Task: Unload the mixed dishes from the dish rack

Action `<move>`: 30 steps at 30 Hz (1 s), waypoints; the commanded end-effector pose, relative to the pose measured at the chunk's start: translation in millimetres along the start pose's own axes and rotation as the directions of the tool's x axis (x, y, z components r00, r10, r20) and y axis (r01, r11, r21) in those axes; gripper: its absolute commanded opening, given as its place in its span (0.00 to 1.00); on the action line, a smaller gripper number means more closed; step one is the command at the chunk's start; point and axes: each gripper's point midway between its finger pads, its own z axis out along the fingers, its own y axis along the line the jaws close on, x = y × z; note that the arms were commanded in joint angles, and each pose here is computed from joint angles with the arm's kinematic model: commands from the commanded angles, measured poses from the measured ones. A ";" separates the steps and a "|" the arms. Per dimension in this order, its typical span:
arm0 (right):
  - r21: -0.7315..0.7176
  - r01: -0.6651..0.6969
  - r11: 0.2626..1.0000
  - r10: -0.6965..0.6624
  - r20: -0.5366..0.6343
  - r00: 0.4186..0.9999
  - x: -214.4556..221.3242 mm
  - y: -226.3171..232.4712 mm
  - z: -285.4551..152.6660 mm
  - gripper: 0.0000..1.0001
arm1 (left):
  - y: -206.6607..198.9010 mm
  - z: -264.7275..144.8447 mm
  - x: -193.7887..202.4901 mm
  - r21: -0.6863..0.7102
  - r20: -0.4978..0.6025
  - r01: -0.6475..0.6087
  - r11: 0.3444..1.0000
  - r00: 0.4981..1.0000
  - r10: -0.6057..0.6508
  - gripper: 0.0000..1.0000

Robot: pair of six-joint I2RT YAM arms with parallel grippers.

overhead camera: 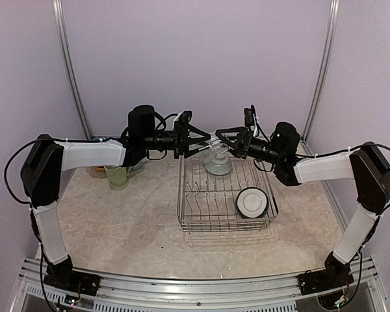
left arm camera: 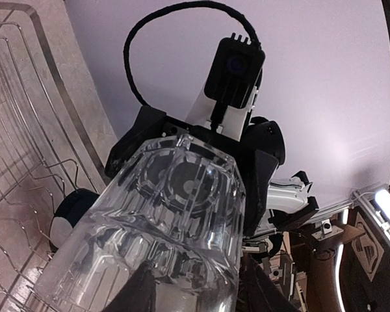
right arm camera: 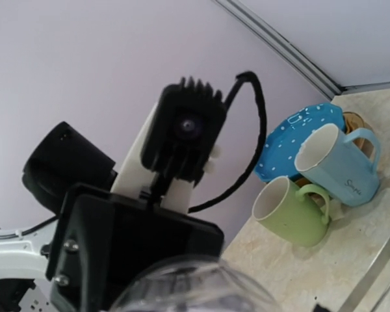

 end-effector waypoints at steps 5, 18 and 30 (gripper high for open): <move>-0.033 0.037 0.999 -0.038 -0.006 0.999 -1.3 11.2 5.9 0.18 | -15.1 2.4 -2.6 0.065 -0.018 -0.038 0.997 0.999 0.039 0.13; 0.081 0.107 0.991 -0.106 -0.014 0.994 -5.9 3.8 0.9 0.74 | -6.9 -21.8 -12.3 -0.002 0.025 -0.038 0.999 0.999 0.038 0.00; 0.185 0.135 0.974 -0.132 -0.028 0.991 -4.1 -11.5 -12.3 0.90 | 0.7 -86.0 -23.3 -0.351 0.117 -0.135 0.927 0.976 0.186 0.00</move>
